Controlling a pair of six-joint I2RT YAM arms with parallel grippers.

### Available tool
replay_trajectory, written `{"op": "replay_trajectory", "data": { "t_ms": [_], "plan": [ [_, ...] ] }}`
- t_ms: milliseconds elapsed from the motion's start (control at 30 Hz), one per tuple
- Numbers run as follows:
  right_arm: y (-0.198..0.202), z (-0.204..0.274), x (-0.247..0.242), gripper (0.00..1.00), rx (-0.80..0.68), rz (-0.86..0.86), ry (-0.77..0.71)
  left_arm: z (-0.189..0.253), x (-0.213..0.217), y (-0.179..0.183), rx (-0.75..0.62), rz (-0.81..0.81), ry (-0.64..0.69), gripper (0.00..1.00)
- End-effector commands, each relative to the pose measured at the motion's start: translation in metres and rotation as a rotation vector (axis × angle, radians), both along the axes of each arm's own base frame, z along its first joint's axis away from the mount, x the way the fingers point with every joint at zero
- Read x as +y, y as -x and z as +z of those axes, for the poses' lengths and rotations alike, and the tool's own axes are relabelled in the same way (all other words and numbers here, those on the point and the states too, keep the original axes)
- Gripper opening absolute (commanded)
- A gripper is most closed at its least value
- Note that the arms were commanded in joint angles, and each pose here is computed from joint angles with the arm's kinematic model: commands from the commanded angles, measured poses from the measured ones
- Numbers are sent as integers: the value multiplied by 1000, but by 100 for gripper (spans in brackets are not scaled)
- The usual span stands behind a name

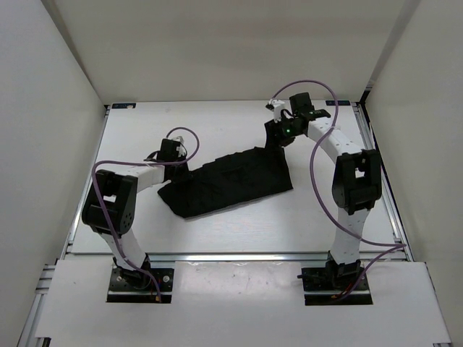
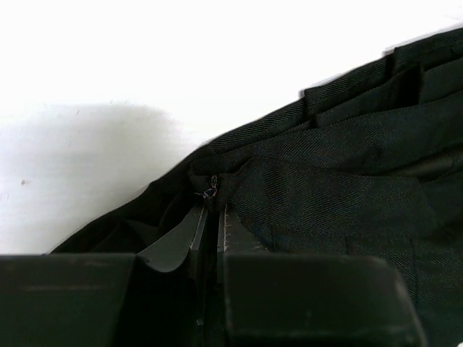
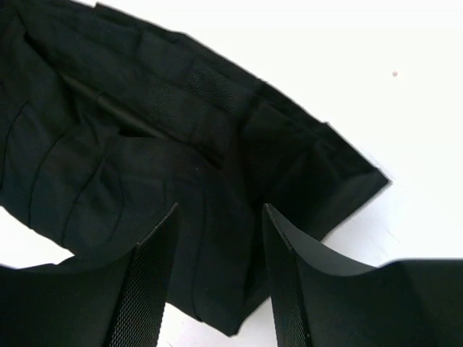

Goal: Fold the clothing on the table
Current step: Fold the skirt

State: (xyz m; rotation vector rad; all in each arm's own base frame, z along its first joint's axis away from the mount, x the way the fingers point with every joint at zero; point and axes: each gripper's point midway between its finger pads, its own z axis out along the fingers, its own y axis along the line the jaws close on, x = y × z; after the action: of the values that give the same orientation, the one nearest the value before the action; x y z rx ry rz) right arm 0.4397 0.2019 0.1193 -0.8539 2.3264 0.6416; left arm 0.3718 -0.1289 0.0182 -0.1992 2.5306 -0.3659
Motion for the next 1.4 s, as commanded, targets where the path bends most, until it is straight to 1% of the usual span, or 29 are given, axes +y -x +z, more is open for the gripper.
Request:
{"op": "replay_trajectory", "data": {
  "t_ms": [0,200,233,400,567,633,767,967,1267,1333,1367],
  "plan": [
    [7,0,15,54,20,64,-41,-6,6,2,34,-11,-62,0],
    [8,-20,12,49,61,62,-55,-12,9,-3,47,-5,-53,0],
    [8,-21,14,49,61,67,-56,-7,7,-6,32,-13,-48,0],
    [1,-35,7,49,70,51,-14,-7,8,-6,44,-14,-44,0],
    [-7,-37,1,49,66,41,-25,-11,9,-5,56,-20,-45,0],
    [-8,-45,-2,47,87,33,-24,-12,10,-5,58,-19,-48,0],
    [-17,-42,-8,47,69,14,-11,-11,11,-5,60,-19,-50,0],
    [-24,-36,-11,46,70,-6,-45,-14,15,-2,76,-13,-53,0],
    [-3,-46,14,45,127,68,-81,-13,11,-4,75,-21,-48,0],
    [1,-46,17,44,141,77,-106,-14,10,-4,77,-21,-48,0],
    [1,-48,19,42,146,81,-111,-12,9,-5,71,-19,-40,0]
  ]
}}
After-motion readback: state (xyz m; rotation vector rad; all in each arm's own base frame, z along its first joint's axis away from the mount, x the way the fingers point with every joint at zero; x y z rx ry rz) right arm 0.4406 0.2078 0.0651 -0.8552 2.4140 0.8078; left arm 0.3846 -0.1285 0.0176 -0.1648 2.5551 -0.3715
